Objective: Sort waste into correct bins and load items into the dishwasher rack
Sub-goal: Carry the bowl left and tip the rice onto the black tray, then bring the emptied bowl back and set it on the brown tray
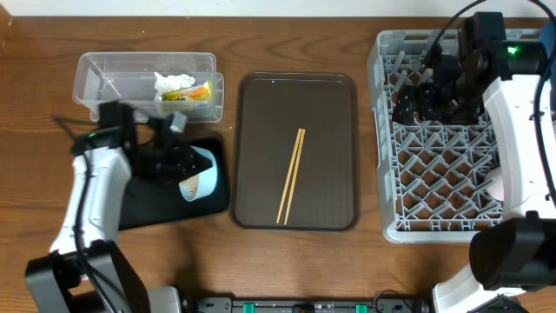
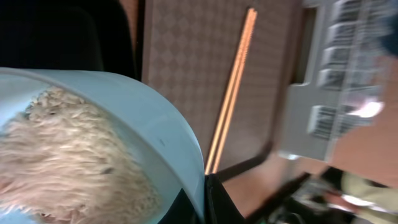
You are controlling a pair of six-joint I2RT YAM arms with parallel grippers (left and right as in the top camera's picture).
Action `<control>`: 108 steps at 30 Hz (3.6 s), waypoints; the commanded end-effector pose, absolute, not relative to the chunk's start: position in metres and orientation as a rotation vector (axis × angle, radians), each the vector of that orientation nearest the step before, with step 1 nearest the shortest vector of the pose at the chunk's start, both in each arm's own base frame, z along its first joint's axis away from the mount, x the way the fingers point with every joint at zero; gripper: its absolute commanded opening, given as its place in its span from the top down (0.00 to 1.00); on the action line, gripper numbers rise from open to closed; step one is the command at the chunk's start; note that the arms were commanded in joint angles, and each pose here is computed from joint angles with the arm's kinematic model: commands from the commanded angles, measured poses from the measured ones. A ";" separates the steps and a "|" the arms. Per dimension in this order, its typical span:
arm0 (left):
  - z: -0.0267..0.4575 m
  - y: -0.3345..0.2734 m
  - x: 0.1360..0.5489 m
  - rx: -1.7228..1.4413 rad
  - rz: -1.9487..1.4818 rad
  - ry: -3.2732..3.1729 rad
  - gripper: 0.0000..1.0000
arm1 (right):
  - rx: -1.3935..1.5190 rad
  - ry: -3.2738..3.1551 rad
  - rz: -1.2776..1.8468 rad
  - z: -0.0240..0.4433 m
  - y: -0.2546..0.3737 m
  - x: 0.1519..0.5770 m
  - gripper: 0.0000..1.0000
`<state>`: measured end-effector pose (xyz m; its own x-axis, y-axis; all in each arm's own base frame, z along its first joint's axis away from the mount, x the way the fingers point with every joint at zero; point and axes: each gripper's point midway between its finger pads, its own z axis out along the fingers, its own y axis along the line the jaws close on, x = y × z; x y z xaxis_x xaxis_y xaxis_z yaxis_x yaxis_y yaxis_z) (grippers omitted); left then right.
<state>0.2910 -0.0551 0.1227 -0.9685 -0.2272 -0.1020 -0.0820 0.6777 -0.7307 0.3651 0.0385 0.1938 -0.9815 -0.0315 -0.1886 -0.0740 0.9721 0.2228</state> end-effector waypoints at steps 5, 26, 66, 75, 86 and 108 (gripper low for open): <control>0.140 -0.042 0.297 -0.297 -1.615 2.303 0.94 | -0.097 2.941 0.345 0.192 0.041 0.364 0.01; 0.135 -0.026 0.314 -0.644 -1.992 2.023 0.94 | -0.098 2.941 0.344 0.192 0.041 0.364 0.01; 0.134 -0.016 0.318 -0.946 -2.098 2.010 0.94 | -0.097 2.941 0.344 0.192 0.041 0.364 0.01; 0.130 -0.012 0.318 -0.843 -1.998 2.054 0.94 | -0.097 2.943 0.344 0.192 0.041 0.363 0.01; 0.122 -0.007 0.317 -0.693 -1.862 2.108 0.94 | -0.097 2.945 0.345 0.192 0.041 0.363 0.01; 0.160 -0.089 0.280 0.035 -1.359 2.462 0.93 | -0.097 2.943 0.344 0.192 0.041 0.363 0.01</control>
<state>0.2869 -0.0798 0.1810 -0.9358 -0.2481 -0.2503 0.1490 0.3653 -0.9189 0.3644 0.0385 0.1936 -0.9821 -0.0315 -0.1856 -0.0732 0.9721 0.2226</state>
